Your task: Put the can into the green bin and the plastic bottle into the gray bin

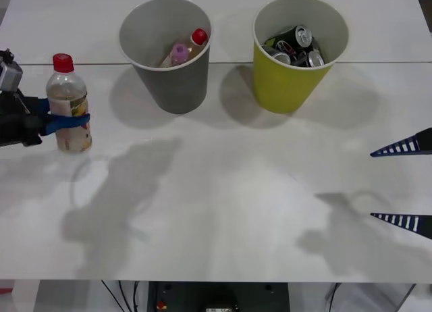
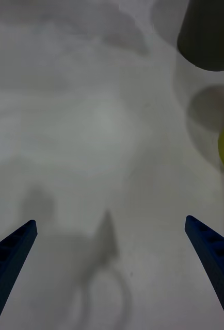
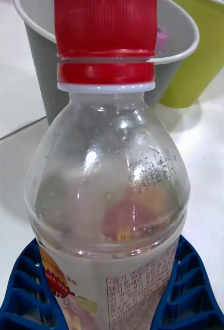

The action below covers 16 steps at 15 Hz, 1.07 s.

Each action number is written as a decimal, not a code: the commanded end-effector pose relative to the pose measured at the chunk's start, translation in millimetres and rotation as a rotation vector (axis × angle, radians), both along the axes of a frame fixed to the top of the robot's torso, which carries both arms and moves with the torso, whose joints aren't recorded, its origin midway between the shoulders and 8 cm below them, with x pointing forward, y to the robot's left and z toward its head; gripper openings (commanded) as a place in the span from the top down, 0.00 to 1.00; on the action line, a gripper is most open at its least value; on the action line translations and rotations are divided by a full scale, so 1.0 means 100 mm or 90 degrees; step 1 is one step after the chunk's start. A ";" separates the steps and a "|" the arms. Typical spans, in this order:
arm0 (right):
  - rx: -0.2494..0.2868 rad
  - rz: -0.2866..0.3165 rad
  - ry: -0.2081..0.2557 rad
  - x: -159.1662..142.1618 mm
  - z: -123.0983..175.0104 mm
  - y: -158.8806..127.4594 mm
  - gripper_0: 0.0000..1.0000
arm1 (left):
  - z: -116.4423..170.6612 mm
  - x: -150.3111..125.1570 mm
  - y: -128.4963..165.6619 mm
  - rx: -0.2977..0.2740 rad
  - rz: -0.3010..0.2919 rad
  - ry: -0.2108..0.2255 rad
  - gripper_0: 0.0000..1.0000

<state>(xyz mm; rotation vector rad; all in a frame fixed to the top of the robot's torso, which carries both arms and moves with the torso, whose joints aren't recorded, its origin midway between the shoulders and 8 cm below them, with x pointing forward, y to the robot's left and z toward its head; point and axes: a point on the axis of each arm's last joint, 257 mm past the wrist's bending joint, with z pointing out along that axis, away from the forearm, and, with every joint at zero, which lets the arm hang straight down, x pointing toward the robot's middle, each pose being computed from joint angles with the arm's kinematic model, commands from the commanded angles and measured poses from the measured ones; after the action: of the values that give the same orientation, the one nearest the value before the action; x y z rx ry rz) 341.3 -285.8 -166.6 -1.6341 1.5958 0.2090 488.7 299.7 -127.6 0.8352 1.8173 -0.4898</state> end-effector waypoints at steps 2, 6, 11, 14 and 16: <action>0.000 0.000 0.000 0.00 0.00 0.00 0.00 | 0.39 -0.34 0.03 0.074 -0.028 0.083 1.00; 0.000 0.000 0.000 0.00 0.00 0.00 0.00 | 0.87 -0.53 -0.13 0.137 -0.021 0.150 1.00; 0.000 0.000 0.000 0.00 0.00 0.00 0.00 | 1.41 -0.16 -0.55 0.171 -0.004 0.124 1.00; 0.000 0.000 0.000 0.00 0.00 0.00 0.00 | 1.58 0.10 -0.75 0.194 -0.016 0.129 1.00; 0.000 0.000 0.000 0.00 0.00 0.00 0.00 | 1.70 0.28 -0.91 0.221 -0.017 0.135 1.00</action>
<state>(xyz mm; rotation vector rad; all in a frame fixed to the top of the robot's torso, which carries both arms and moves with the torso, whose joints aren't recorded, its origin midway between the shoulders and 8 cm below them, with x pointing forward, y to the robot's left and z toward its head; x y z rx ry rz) 341.3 -285.8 -166.6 -1.6341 1.5957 0.2089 509.7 214.6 38.3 1.0668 2.1167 -0.3040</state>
